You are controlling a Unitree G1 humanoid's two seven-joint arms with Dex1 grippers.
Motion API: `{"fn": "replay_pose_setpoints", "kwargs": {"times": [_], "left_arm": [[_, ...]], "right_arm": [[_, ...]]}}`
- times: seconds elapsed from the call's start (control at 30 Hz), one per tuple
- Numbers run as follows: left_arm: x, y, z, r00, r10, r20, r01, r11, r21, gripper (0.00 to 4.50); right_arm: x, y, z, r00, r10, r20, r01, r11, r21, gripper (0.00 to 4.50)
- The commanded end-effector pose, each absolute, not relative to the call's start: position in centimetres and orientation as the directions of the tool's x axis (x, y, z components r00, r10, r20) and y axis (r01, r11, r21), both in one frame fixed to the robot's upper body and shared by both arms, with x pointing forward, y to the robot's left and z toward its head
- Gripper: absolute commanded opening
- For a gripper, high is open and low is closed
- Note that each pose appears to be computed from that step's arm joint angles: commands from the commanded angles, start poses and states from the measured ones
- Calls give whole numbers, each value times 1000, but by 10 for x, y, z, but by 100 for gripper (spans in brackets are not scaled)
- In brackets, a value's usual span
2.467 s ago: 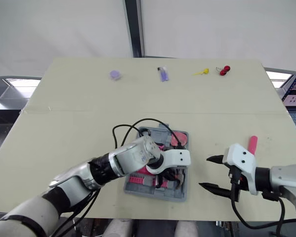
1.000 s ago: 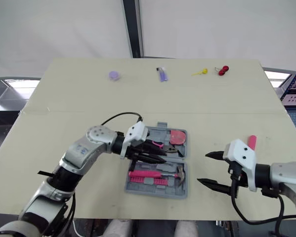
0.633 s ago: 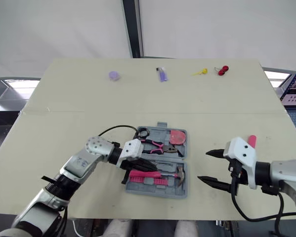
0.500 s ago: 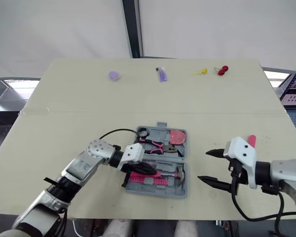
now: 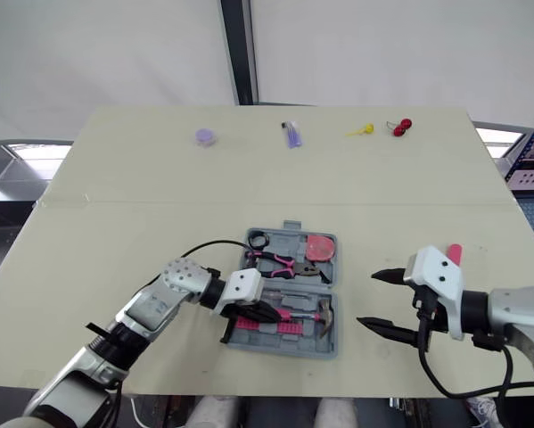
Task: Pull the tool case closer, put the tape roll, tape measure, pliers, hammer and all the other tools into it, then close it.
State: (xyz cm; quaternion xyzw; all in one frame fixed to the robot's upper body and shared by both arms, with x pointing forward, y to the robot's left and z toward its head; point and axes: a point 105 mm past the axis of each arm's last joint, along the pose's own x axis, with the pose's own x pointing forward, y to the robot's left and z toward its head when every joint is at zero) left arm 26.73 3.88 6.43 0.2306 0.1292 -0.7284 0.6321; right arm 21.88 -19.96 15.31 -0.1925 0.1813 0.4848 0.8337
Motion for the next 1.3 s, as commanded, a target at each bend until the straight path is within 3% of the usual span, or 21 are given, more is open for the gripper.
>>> {"fn": "replay_pose_setpoints", "kwargs": {"times": [0.03,0.5,0.8,1.3], "left_arm": [[269,39,63,-82,-862,-500,981,-158,112,3],[271,37,60,-84,-851,-519,978,-171,122,3],[275,28,87,-74,-920,-385,990,-113,79,3],[273,36,58,-56,-866,-498,988,-120,98,3]], "right_arm": [[219,-199,156,457,741,-492,-884,441,-158,450],[218,-199,156,464,740,-487,-881,445,-162,450],[217,-200,157,463,740,-487,-881,446,-159,450],[215,-199,157,462,740,-489,-881,446,-156,450]]}}
